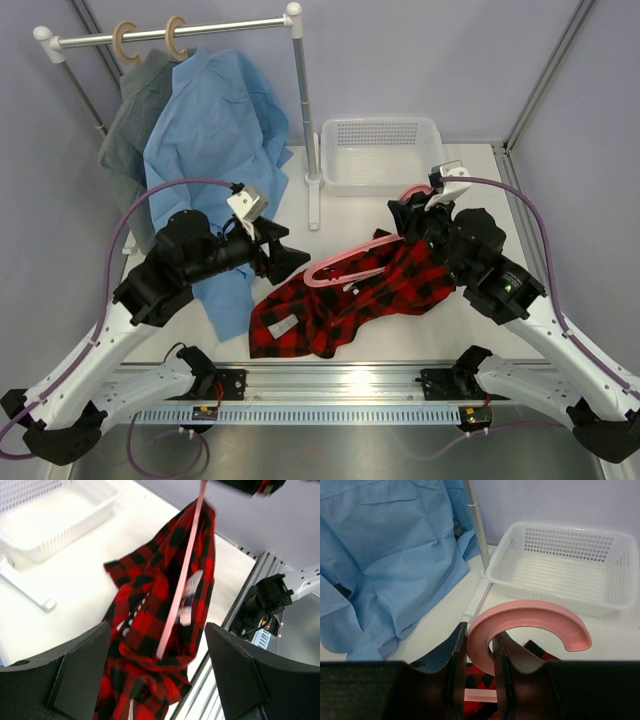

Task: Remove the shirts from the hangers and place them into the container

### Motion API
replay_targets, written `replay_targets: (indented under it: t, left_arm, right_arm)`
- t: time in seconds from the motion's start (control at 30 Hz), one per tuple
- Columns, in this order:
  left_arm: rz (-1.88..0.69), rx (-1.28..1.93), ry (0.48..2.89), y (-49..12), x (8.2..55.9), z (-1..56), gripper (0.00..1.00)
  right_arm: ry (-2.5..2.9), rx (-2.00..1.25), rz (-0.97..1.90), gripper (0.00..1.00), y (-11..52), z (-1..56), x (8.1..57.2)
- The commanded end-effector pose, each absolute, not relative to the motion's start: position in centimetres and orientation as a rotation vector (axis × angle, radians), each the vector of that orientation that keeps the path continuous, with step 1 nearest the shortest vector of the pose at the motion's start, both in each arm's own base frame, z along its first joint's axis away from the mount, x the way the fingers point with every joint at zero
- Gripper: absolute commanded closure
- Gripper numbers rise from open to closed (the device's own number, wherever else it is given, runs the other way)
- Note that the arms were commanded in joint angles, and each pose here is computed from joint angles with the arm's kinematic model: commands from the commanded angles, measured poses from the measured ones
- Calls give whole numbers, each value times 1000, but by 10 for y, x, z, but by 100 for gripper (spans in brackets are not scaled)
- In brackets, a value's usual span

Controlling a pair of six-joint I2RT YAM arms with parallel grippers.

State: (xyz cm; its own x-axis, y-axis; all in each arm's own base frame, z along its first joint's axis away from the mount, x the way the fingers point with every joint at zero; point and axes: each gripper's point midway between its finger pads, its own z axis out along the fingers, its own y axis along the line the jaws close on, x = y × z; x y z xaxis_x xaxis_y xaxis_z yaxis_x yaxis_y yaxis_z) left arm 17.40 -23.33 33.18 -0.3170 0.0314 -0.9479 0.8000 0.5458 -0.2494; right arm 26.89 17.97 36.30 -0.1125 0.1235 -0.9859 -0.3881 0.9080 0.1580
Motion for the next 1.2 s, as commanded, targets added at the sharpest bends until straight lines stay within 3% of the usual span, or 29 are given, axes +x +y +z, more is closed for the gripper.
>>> replay_targets:
  t: [0.0,0.3,0.77,0.97,1.1,1.17]
  left_arm:
    - [-960,827,1659,-257,178,353,20]
    - [-1031,958,1760,-311,197,328,30]
    - [-1022,1052,1840,-344,188,292,50]
    - [-1002,1052,1870,-350,193,282,68]
    - [-984,1038,1870,-348,196,283,95]
    - [-958,1027,1866,-345,199,284,100]
  right_arm:
    - [1551,-280,514,100,193,382,263]
    - [1523,-327,533,100,204,390,266]
    - [1529,-352,559,100,219,388,273]
    - [1523,-352,568,100,220,391,273]
    - [1528,-354,569,100,220,388,272]
    - [1533,-353,570,100,220,386,272]
